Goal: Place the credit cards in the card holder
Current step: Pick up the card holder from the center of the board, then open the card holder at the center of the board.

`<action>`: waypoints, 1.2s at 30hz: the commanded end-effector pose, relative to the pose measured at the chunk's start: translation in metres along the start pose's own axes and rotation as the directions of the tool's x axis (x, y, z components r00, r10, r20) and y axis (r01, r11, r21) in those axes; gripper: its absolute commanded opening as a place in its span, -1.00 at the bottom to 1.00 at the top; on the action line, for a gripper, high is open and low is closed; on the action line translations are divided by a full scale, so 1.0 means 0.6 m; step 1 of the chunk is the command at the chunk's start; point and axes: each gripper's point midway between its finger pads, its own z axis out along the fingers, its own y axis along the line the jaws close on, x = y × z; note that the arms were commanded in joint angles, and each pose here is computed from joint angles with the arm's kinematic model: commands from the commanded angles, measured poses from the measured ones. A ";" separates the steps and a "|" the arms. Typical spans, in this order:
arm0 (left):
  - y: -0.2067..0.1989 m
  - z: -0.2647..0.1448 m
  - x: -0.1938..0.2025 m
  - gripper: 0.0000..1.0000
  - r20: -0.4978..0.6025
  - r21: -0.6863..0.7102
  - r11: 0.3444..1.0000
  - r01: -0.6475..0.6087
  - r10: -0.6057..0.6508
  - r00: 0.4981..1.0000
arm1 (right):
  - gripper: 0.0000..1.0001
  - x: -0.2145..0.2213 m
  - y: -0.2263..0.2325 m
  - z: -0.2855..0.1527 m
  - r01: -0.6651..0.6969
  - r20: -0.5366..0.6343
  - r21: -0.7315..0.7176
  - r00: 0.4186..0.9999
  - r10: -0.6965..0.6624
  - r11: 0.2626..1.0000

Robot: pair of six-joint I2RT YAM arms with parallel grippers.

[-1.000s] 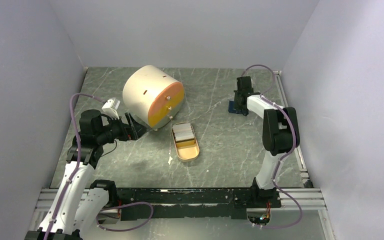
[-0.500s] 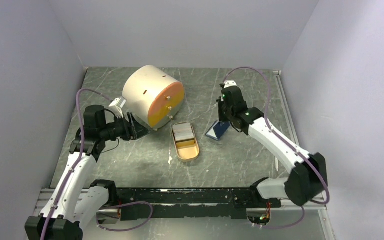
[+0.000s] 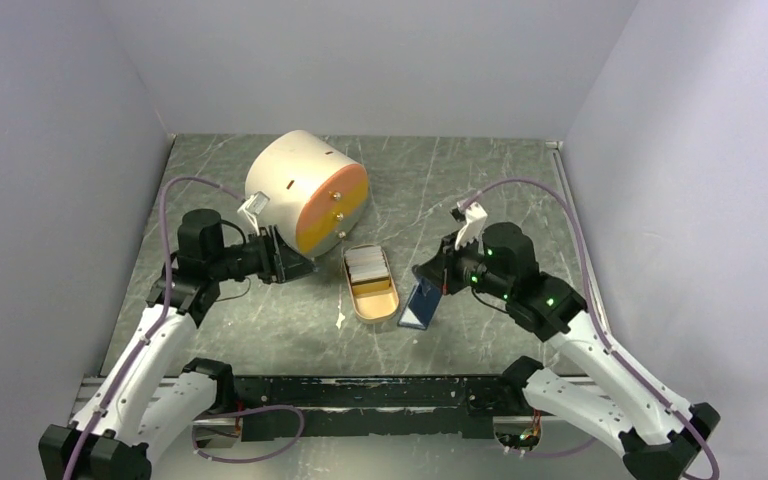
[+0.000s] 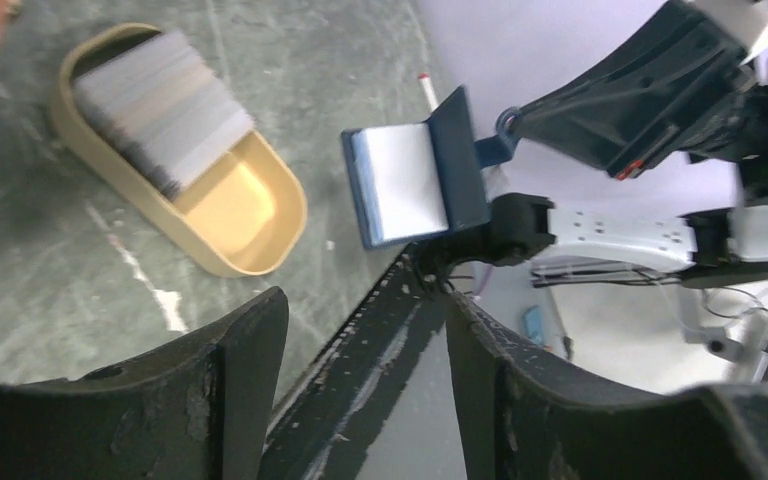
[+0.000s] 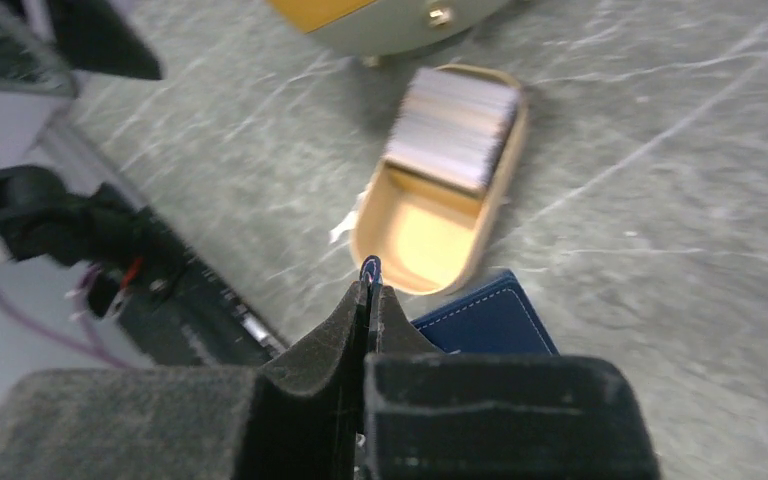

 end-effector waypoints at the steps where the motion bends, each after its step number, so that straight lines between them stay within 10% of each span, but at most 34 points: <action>1: -0.044 0.009 0.015 0.33 -0.046 0.126 0.988 0.086 -0.081 0.996 | -1.00 0.007 0.085 -0.017 -0.069 0.019 -0.281 0.997 0.077 0.957; 16: -0.063 0.006 0.085 0.84 -0.149 0.266 0.904 0.335 -0.305 0.941 | -1.00 -0.062 0.216 -0.020 -0.090 0.093 -0.553 0.981 0.168 0.828; 36: -0.115 -0.025 0.077 0.92 -0.135 0.510 0.773 0.377 -0.360 0.923 | -1.00 -0.162 0.332 -0.047 -0.016 0.216 -0.710 0.947 0.239 0.704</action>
